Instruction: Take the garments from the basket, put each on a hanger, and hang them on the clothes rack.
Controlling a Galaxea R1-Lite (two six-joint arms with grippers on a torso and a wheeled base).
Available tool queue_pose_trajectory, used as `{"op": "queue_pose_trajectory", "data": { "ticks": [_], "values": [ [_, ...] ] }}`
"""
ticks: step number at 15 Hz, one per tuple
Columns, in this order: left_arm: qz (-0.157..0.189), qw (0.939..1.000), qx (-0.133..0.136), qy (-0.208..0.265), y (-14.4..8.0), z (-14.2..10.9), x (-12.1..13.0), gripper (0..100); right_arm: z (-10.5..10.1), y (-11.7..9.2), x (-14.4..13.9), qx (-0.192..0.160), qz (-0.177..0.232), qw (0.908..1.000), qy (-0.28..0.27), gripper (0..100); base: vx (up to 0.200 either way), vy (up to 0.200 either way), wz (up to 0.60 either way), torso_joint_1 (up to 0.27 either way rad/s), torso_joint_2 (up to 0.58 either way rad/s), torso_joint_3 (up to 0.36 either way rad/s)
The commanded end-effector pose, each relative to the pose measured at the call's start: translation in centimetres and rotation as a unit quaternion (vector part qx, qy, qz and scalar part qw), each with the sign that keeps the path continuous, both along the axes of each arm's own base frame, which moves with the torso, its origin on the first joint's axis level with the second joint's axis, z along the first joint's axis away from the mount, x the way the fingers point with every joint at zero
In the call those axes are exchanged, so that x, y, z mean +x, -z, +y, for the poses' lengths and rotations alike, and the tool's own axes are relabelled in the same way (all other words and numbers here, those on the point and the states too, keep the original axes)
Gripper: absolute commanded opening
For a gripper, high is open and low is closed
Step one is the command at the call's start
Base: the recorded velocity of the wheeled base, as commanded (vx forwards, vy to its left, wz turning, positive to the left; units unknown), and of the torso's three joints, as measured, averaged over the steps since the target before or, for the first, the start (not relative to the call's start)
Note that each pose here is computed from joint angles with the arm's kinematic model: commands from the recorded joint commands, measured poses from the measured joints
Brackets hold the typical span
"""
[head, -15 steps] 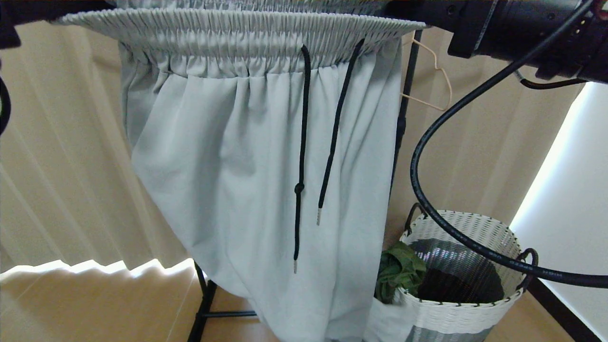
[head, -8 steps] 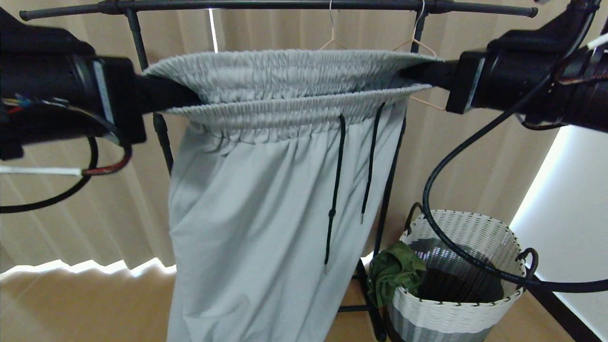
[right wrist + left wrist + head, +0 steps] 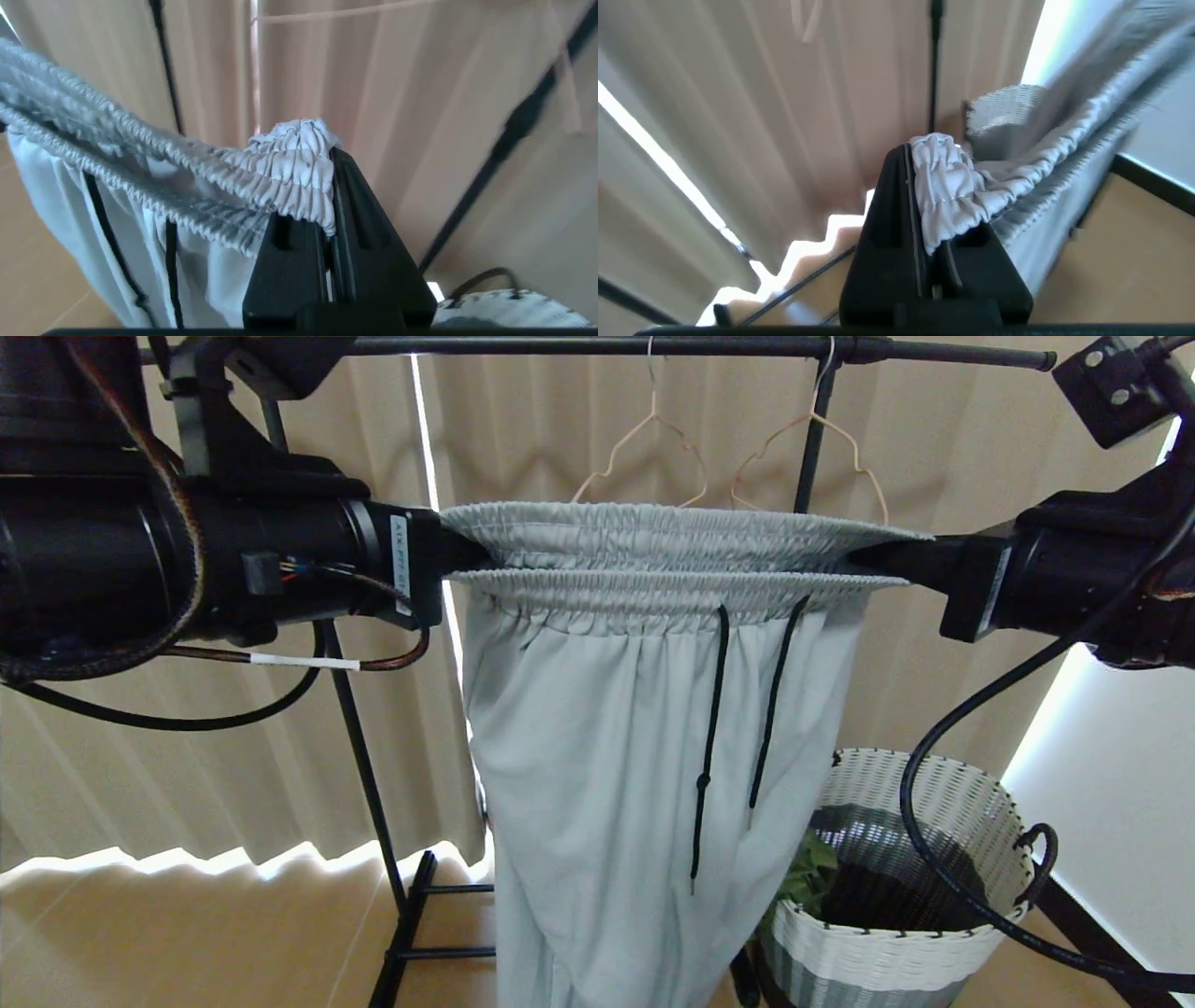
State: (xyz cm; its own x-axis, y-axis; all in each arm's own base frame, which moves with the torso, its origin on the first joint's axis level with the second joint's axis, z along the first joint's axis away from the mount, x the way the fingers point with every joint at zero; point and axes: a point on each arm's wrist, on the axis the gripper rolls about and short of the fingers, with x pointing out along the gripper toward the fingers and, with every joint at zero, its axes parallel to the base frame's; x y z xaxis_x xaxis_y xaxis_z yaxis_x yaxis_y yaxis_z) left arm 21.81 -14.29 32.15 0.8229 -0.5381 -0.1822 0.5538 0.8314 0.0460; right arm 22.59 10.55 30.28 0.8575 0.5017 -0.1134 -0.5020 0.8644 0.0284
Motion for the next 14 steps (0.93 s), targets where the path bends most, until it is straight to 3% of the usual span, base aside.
{"op": "queue_pose_trajectory", "data": {
  "ticks": [1,7,9,11,14],
  "values": [
    [0.01,0.9999,0.009,-0.007,0.7,-0.5,0.9,0,-0.7,-0.1,0.1,0.003,-0.005,0.9999,0.014,0,0.0,0.0,0.0,0.0,0.0,0.0],
    [0.02,0.9997,0.014,-0.005,1.4,-0.8,1.5,0,-2.7,-0.5,-3.0,-0.009,-0.013,0.9996,0.025,0,0.0,0.0,0.0,0.0,0.0,0.0],
    [0.029,0.9994,0.018,-0.004,2.1,-1.5,2.4,0,-3.3,0.5,-5.5,-0.031,-0.01,0.9995,0.003,0,0.0,0.0,0.0,0.0,0.0,0.0],
    [0.024,0.9996,0.014,-0.003,2.8,-2.3,3.6,0,-2.8,1.3,-7.2,-0.029,-0.007,0.9982,-0.052,0,0.0,0.0,0.0,0.0,0.0,0.0],
    [0.025,0.9996,0.014,-0.003,3.3,-2.6,4.1,0,-2.7,1.6,-7.3,-0.03,-0.004,0.9978,-0.058,0,0.0,0.0,0.0,0.0,0.0,0.0]
  ]
}}
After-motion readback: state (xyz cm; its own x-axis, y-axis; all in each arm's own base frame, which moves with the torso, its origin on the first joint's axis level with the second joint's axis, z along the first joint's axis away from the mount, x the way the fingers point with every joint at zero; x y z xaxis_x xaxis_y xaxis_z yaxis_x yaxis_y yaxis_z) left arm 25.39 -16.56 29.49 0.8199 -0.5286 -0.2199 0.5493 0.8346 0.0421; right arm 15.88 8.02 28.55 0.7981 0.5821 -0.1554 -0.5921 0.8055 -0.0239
